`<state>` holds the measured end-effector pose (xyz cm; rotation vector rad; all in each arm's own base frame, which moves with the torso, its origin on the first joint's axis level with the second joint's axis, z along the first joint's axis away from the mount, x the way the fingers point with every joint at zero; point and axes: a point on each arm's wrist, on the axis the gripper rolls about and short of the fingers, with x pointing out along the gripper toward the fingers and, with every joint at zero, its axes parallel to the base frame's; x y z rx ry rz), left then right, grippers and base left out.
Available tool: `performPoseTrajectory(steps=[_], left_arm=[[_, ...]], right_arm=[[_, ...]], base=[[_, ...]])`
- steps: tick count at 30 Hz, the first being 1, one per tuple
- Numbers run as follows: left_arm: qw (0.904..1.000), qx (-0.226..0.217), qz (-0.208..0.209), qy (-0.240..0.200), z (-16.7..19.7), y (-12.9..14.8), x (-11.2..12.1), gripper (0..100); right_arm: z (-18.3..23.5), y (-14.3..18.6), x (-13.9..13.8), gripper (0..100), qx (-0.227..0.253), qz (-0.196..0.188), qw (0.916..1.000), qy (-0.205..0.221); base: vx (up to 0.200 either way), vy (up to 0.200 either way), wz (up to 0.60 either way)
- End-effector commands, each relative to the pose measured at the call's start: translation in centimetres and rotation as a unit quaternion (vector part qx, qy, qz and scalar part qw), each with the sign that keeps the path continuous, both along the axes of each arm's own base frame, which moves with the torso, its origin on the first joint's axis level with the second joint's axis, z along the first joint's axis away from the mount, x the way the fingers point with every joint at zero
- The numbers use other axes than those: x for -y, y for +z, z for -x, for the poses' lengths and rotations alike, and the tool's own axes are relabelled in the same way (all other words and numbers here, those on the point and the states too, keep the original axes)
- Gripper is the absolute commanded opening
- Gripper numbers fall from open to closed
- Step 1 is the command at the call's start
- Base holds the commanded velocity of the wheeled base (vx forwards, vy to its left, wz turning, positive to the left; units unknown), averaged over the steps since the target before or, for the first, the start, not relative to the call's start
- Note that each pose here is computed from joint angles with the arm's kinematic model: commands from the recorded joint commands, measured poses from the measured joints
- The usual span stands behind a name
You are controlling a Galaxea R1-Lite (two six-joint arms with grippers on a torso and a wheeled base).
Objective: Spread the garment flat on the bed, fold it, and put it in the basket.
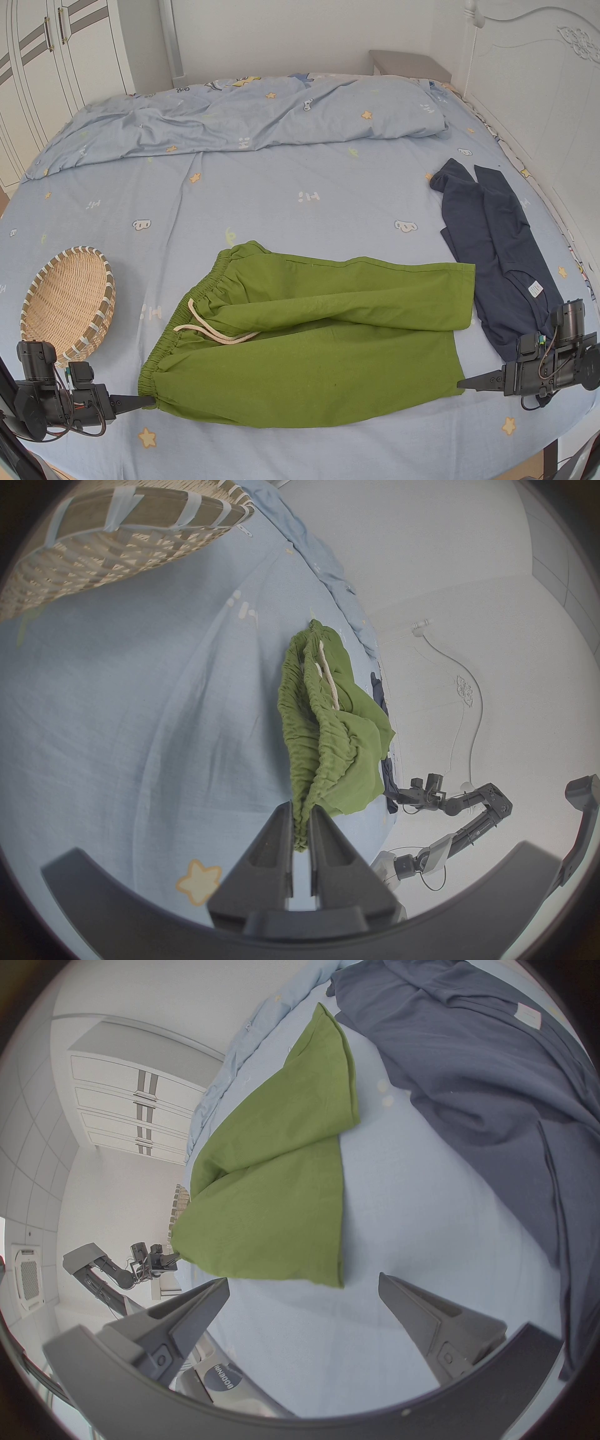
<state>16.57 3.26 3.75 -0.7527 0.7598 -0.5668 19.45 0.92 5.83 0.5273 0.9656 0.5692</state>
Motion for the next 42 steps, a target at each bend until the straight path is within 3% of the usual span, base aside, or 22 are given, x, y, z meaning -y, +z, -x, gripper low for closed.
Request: performPoseTrajectory(steps=[1, 8, 13, 27, 28, 34, 42], left_arm=[[1.0000, -0.002, 0.000, -0.001, 0.2, -0.1, 0.1, 0], [1.0000, -0.002, 0.000, -0.001, 0.2, -0.1, 0.1, 0], [1.0000, -0.002, 0.000, -0.001, 0.1, -0.1, 0.0, 0], [1.0000, -0.005, 0.001, -0.001, -0.1, -0.3, 0.0, 0], [1.0000, -0.005, 0.001, -0.001, -0.1, -0.3, 0.0, 0], [1.0000, -0.006, 0.001, 0.000, 0.0, -0.3, 0.0, 0], [1.0000, -0.006, 0.001, 0.006, 0.0, -0.3, -0.2, 0]], right_arm=[[-1.6, -2.8, 0.4, 100, -0.024, -0.004, 0.9997, 0.002], [-2.7, -3.4, -0.6, 100, -0.010, -0.013, 0.9997, 0.019], [-3.0, -3.2, -1.4, 100, -0.006, -0.044, 0.9980, 0.044], [-2.7, -3.1, -1.9, 100, -0.017, -0.057, 0.9972, 0.045], [-2.7, -3.2, -1.9, 0, -0.019, -0.059, 0.9970, 0.046], [-2.5, -3.1, -1.8, 0, -0.023, -0.067, 0.9965, 0.045], [-1.9, -2.9, -0.1, 0, -0.021, -0.067, 0.9975, 0.008]], base=[[0.000, 0.000, 0.00], [0.000, 0.000, 0.00], [0.000, 0.000, 0.00], [0.000, 0.000, 0.00], [0.000, 0.000, 0.00], [0.000, 0.000, 0.00], [0.000, 0.000, 0.00]])
